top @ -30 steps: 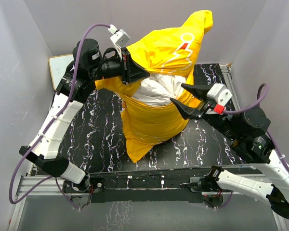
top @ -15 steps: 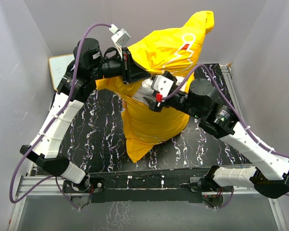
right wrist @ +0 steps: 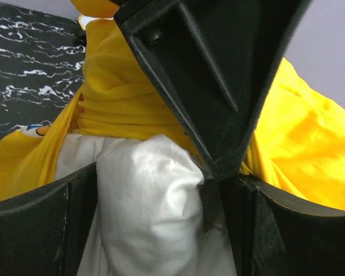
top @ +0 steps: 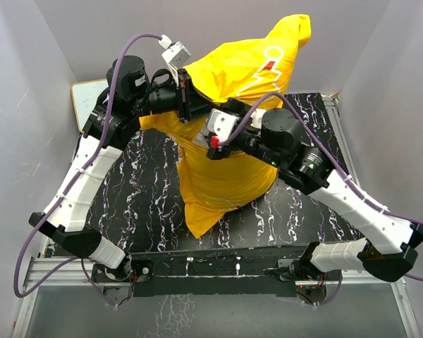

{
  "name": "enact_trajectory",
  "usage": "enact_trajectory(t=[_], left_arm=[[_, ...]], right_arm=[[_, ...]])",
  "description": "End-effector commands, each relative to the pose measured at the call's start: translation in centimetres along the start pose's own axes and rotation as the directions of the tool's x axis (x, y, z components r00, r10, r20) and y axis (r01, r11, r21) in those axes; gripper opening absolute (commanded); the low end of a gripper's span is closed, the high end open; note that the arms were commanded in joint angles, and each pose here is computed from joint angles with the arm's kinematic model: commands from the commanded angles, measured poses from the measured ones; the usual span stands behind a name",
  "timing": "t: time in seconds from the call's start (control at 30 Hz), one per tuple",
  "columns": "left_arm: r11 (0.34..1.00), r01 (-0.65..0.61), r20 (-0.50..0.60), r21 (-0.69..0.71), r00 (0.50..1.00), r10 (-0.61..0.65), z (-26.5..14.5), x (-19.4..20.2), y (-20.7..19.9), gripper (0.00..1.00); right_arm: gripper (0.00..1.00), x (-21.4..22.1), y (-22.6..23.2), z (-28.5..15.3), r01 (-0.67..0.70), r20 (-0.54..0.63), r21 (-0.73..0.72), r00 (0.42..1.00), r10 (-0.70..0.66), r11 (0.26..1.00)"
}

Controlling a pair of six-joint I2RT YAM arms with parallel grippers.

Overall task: Remove the pillowcase from the pillow
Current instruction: Remove the pillow from the pillowcase.

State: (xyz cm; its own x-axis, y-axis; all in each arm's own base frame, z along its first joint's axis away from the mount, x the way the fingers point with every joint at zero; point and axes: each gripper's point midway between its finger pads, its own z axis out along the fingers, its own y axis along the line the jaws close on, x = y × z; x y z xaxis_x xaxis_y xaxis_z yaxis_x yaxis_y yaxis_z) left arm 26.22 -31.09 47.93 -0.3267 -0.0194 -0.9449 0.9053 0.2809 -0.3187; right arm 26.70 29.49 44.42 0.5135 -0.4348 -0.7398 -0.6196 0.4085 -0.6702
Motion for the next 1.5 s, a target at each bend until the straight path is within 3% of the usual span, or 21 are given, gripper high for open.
enact_trajectory(t=[0.0,0.1,0.13,0.23,0.3,0.5,0.6,0.7,0.8,0.9,1.13,1.23,1.33,1.47], left_arm=[[0.994,-0.037,0.024,0.108,0.999,0.035,-1.6,-1.4,-4.4,0.0],[0.99,-0.063,0.022,0.123,0.998,0.06,-1.7,-1.6,-5.1,0.0],[0.99,-0.07,0.024,0.124,0.997,0.068,-1.8,-1.6,-5.3,0.0],[0.988,-0.083,0.036,0.133,0.996,0.079,-2.4,-2.0,-6.0,0.0],[0.985,-0.102,0.047,0.138,0.994,0.096,-2.9,-2.3,-6.5,0.0],[0.969,-0.241,0.102,0.051,0.967,0.235,-4.2,-4.4,-6.5,0.0],[0.915,-0.389,0.157,-0.103,0.902,0.401,-5.5,-7.5,-5.4,0.0],[0.783,-0.523,0.157,-0.337,0.789,0.595,-7.6,-11.3,-3.1,0.0],[0.59,-0.604,0.082,-0.536,0.658,0.749,-10.4,-14.2,-1.2,0.0],[0.444,-0.604,0.011,-0.662,0.584,0.811,-12.9,-15.8,-0.1,0.0],[0.178,-0.535,-0.079,-0.826,0.422,0.903,-16.3,-19.2,0.9,0.0],[0.114,-0.494,-0.103,-0.862,0.392,0.914,-17.0,-20.3,1.4,0.0],[0.103,-0.47,-0.101,-0.876,0.39,0.915,-16.9,-20.7,1.7,0.0],[0.172,-0.456,-0.075,-0.873,0.475,0.877,-15.6,-20.1,3.4,0.0]], right_arm=[[0.85,0.4,-2.2,1.7,0.044,-0.011,0.067,0.999,-0.043,0.997],[0.82,2.5,-1.8,3.2,-0.018,-0.02,0.044,1.0,0.019,0.999],[0.74,3.4,-1.8,3.6,-0.04,-0.027,0.037,0.999,0.041,0.999],[0.24,6.8,-1.4,4.7,-0.116,-0.071,0.025,0.991,0.117,0.993],[0.09,8.9,-0.3,4.7,-0.148,-0.105,0.032,0.983,0.151,0.988],[0.08,14.7,2.0,2.2,-0.297,-0.187,0.181,0.925,0.33,0.938],[0.08,16.5,3.2,-0.4,-0.355,-0.17,0.28,0.896,0.41,0.892],[0.08,19.0,3.0,-2.6,-0.447,-0.153,0.423,0.822,0.548,0.788],[0.08,20.7,3.2,-3.7,-0.502,-0.145,0.483,0.763,0.63,0.718],[0.08,21.8,3.6,-4.3,-0.529,-0.156,0.515,0.716,0.68,0.675],[0.08,20.2,4.4,-5.8,-0.581,-0.061,0.469,0.73,0.681,0.665],[0.08,17.4,4.2,-7.2,-0.593,0.053,0.405,0.775,0.63,0.696],[0.08,15.5,3.9,-8.6,-0.59,0.136,0.378,0.798,0.587,0.714],[0.08,14.1,4.3,-9.5,-0.605,0.173,0.333,0.793,0.584,0.723]])
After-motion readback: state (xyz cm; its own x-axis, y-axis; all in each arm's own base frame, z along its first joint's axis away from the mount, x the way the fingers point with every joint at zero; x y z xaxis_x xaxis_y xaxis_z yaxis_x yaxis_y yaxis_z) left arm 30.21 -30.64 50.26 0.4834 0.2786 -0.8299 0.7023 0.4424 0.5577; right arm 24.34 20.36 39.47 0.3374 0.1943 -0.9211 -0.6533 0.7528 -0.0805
